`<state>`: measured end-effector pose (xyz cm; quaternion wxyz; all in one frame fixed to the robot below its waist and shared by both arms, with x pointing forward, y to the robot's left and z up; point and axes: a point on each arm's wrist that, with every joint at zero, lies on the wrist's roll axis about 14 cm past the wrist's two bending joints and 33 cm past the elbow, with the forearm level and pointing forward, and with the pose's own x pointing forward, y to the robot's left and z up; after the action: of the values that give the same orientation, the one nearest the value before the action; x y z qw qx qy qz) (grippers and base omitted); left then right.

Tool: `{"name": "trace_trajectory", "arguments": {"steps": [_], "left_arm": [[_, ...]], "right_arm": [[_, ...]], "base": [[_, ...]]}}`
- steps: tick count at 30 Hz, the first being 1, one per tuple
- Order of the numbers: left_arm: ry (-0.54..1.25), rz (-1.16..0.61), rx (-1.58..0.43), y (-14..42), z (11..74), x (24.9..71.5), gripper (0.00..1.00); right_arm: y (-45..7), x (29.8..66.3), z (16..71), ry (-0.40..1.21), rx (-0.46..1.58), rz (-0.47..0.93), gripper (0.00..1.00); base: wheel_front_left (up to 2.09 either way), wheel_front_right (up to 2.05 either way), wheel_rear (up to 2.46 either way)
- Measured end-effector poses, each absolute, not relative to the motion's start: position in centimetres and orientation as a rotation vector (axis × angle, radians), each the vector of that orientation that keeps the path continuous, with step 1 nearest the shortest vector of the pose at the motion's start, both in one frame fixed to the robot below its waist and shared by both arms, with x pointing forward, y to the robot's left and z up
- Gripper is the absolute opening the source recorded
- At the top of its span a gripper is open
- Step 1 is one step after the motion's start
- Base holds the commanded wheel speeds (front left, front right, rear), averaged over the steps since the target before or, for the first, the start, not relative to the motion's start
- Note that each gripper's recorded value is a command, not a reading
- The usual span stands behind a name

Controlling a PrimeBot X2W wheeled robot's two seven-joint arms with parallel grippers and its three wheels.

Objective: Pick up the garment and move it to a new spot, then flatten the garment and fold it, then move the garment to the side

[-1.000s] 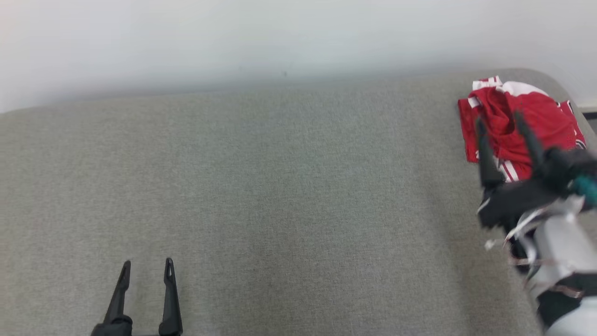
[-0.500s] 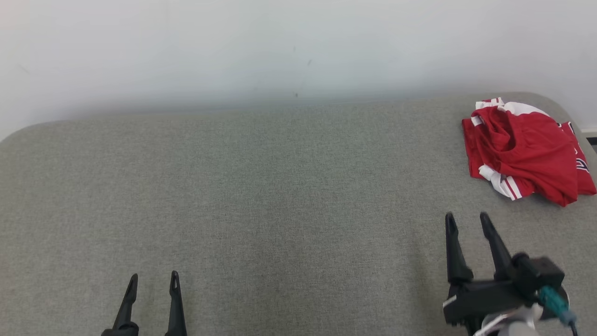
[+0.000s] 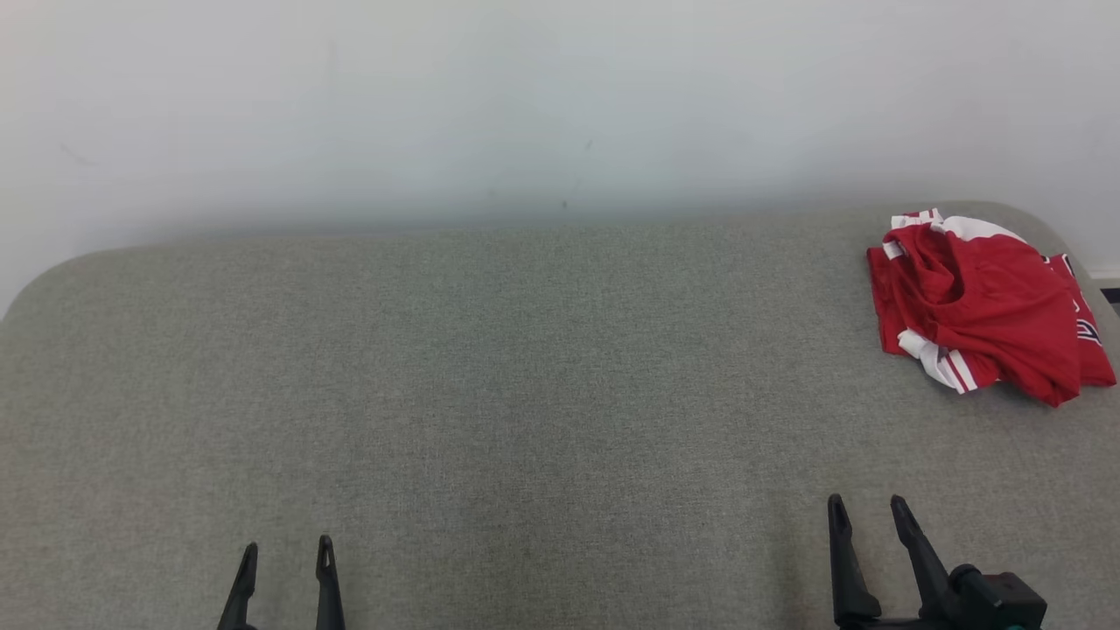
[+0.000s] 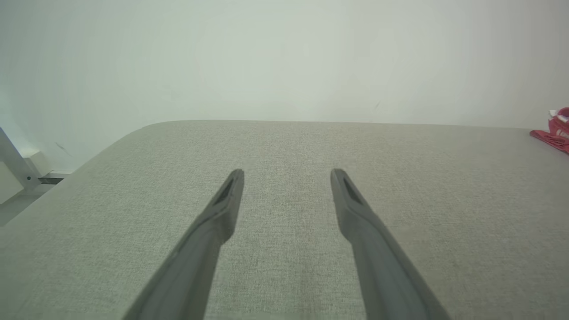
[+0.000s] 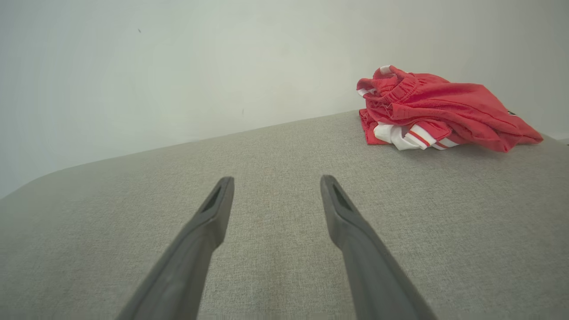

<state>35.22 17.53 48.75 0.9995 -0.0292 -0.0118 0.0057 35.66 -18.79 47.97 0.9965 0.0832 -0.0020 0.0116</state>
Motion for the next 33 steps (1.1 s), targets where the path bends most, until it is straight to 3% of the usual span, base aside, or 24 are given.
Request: {"name": "trace_trajectory", "arguments": {"steps": [29,30,33], "left_arm": [[0.032,0.040,-0.068,18.7,46.9,33.7,1.00],[0.039,0.039,-0.067,18.6,46.7,33.7,0.00],[0.067,0.038,-0.069,18.5,45.9,33.4,0.00]], "right_arm": [[-16.9,35.0,47.0,0.029,0.186,0.076,1.00],[-16.9,35.0,46.9,0.035,0.186,0.075,0.00],[-16.9,34.6,45.9,0.070,0.187,0.070,0.00]], "base": [[0.00,0.00,0.00],[0.00,0.00,0.00],[0.00,0.00,0.00]]}}
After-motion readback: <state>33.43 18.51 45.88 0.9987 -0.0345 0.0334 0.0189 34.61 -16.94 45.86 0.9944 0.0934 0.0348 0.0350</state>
